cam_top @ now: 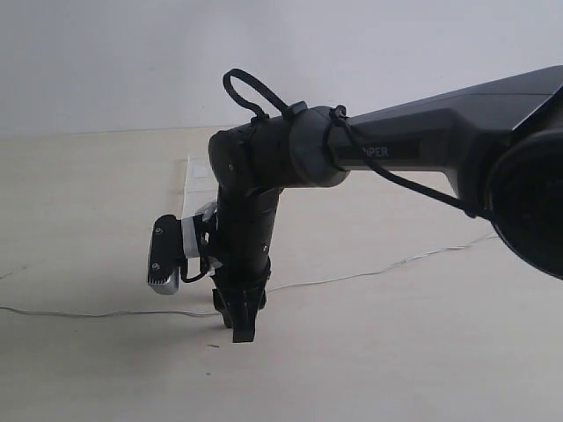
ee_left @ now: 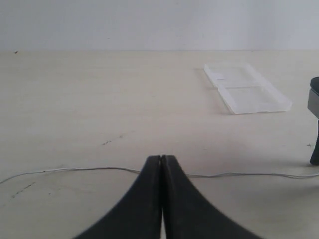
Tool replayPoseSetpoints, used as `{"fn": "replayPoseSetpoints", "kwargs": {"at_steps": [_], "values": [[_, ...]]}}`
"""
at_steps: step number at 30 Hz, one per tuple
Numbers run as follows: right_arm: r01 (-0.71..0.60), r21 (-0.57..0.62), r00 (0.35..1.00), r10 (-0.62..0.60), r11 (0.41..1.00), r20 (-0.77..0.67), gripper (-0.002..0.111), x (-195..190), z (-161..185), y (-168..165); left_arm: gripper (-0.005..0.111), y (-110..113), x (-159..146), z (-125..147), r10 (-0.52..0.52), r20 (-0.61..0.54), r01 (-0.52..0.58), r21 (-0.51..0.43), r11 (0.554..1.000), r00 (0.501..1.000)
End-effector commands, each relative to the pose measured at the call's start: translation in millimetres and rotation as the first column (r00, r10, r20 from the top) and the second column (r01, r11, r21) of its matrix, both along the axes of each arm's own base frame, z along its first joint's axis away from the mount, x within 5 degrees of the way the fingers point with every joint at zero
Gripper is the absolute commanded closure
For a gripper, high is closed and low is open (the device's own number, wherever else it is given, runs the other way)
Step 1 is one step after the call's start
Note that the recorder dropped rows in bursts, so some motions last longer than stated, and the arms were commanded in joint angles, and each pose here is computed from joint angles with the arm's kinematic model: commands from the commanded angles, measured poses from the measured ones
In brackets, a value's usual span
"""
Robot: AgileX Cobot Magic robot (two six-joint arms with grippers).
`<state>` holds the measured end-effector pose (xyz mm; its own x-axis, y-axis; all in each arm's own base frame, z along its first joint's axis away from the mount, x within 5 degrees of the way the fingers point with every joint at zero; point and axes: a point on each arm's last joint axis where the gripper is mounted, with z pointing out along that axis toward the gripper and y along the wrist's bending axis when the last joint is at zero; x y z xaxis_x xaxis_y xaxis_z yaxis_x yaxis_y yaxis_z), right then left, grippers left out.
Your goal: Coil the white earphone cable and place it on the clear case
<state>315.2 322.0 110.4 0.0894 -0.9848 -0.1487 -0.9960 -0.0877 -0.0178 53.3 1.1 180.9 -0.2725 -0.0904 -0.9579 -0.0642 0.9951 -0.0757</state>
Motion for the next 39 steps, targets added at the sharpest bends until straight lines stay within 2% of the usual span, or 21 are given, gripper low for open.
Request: {"fn": "replayPoseSetpoints", "kwargs": {"at_steps": [1,6,11,15,17,20,23,28,30,34,39], "values": [[0.025,-0.029,0.999,-0.026,0.999,-0.021,0.068,1,-18,-2,0.107,0,0,0,0.005,0.012,-0.005,-0.007,1.000,1.000],[0.020,-0.071,0.998,-0.024,0.997,-0.065,0.073,-2,-31,-4,0.107,0,0,0,0.005,0.012,-0.005,-0.007,1.000,1.000],[0.001,-0.101,0.998,-0.008,0.995,-0.067,0.108,-2,-33,-7,0.107,0,0,0,0.005,0.012,-0.005,-0.007,1.000,1.000],[0.002,-0.101,0.998,-0.009,0.995,-0.065,0.108,-2,-31,-7,0.107,0,0,0,0.005,0.012,-0.005,-0.007,1.000,1.000],[0.037,-0.086,0.998,-0.041,0.996,-0.048,0.108,-1,-18,-7,0.107,0,0,0,0.005,0.012,-0.005,-0.007,1.000,1.000],[0.042,-0.045,0.999,-0.042,0.998,0.011,0.108,1,15,-7,0.107,0,0,0,0.005,0.012,-0.005,-0.007,1.000,1.000],[0.059,0.038,0.994,-0.062,0.998,0.092,0.108,0,62,-9,0.107,0,0,0,0.005,0.012,-0.005,-0.007,1.000,1.000],[0.155,0.248,0.949,-0.214,0.956,0.230,0.108,-7,147,-17,0.107,0,0,0,0.005,0.012,-0.005,-0.007,1.000,1.000],[0.184,0.351,0.922,-0.285,0.918,0.264,0.108,-12,179,-22,0.107,0,0,0,0.005,0.012,-0.005,-0.007,1.000,1.000],[0.213,0.560,0.856,-0.429,0.801,0.289,0.108,-28,245,-38,0.107,0,0,0,0.005,0.012,-0.005,-0.007,1.000,1.000],[0.214,0.740,0.794,-0.555,0.638,0.249,0.108,-54,309,-64,0.107,0,0,0,0.005,0.012,-0.005,-0.007,1.000,1.000]]}}
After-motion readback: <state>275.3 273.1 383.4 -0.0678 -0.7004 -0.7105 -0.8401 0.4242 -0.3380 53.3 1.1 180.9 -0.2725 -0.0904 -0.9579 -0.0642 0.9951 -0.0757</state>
